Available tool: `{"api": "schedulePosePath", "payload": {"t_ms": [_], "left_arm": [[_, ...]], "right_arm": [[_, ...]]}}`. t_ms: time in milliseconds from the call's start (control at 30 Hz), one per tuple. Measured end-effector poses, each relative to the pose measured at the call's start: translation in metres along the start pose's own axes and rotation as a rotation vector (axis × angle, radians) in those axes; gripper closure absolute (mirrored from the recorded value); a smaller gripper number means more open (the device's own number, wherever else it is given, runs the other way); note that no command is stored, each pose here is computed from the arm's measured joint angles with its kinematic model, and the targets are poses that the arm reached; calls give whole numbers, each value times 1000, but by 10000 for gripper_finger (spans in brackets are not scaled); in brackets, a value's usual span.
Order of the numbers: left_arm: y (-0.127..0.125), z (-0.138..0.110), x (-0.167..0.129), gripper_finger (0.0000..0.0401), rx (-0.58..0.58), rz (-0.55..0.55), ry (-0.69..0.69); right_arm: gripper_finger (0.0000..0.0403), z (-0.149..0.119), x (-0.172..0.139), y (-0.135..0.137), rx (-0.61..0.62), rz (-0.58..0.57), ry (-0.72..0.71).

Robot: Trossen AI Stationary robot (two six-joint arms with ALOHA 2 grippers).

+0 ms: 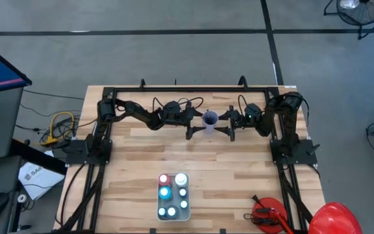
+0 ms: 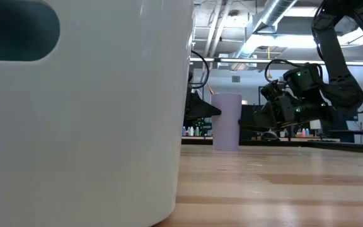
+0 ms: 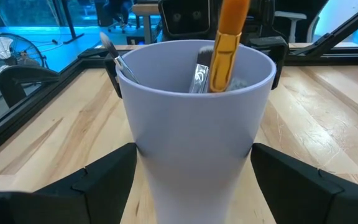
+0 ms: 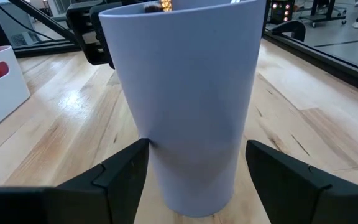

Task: Pick & Place Paint Supplies
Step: Move the violet cup from the top to the center of the table

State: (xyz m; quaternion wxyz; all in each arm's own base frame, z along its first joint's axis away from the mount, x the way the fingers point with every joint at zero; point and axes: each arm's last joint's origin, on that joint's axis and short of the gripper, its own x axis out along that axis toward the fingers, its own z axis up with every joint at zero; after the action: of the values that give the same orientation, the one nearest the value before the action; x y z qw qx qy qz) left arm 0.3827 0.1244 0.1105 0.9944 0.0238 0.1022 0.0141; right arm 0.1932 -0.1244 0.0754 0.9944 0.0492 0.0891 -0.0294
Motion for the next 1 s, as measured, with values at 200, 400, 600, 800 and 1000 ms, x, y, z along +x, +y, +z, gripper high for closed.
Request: {"api": "schedulePosePath", "payload": {"t_ms": [200, 400, 600, 800, 1000], "left_arm": [[0, 0, 0, 91, -1, -1, 3], [0, -1, 0, 91, -2, -1, 6], [-2, -1, 0, 91, -4, -22, 7], [-4, -1, 1, 91, -3, -23, 6], [-4, -1, 1, 91, -10, -18, 7]], "right_arm": [[142, 0, 0, 0, -3, 0, -4], [142, 3, 0, 0, 0, 3, -26], [142, 3, 2, 8, -53, 109, -28], [142, 3, 4, 9, -8, 126, -26], [142, 4, 4, 9, 42, 129, -28]]}}
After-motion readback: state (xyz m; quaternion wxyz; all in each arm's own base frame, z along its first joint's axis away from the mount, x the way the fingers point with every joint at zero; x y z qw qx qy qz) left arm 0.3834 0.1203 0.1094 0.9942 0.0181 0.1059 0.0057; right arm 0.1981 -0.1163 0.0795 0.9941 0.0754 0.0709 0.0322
